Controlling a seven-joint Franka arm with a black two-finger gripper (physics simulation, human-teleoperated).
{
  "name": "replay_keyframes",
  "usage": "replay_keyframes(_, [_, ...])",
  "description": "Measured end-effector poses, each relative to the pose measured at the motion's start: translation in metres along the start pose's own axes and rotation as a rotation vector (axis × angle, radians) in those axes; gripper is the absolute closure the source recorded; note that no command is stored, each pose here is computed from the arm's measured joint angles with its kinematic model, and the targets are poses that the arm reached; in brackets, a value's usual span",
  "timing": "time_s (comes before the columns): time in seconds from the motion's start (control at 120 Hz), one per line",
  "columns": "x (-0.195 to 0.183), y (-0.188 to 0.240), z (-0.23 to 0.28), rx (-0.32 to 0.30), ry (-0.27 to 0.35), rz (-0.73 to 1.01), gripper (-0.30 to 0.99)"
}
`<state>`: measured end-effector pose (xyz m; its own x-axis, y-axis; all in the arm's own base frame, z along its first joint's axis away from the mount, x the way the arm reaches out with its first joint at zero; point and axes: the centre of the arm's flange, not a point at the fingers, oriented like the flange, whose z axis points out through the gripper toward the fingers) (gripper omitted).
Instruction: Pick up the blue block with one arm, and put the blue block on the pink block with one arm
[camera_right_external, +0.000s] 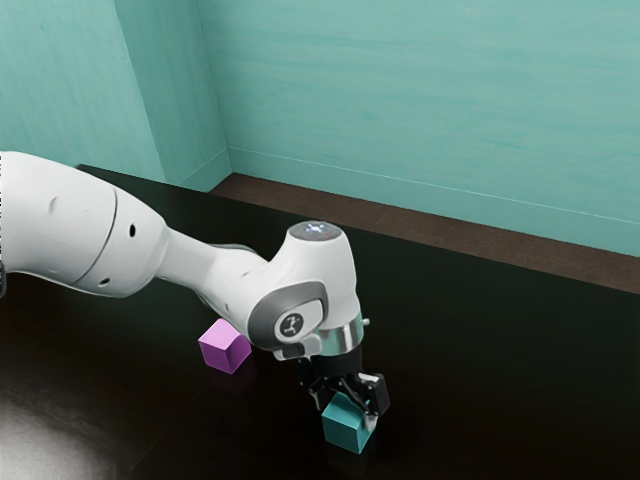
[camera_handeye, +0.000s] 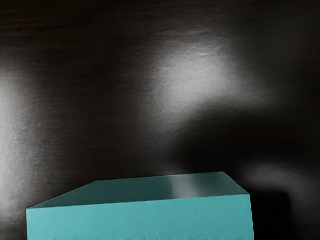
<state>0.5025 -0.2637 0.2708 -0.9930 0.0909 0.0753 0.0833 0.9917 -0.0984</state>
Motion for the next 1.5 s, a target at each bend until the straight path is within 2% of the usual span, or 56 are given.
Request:
replay_keyframes(0.283, [-0.002,0.0,0.007,0.002,-0.004,-0.005,0.0])
replay_keyframes(0.817, [-0.005,0.0,0.011,0.012,-0.018,-0.016,0.15])
replay_keyframes(1.033, [-0.005,0.0,0.01,0.016,-0.02,-0.026,0.28])
replay_keyframes(1.192, [-0.006,0.0,0.009,0.019,-0.023,-0.03,0.3])
replay_keyframes(1.35, [-0.008,0.005,-0.013,0.022,-0.057,-0.034,0.29])
replay_keyframes(1.5, [-0.023,0.05,-0.047,-0.014,-0.108,-0.078,0.3])
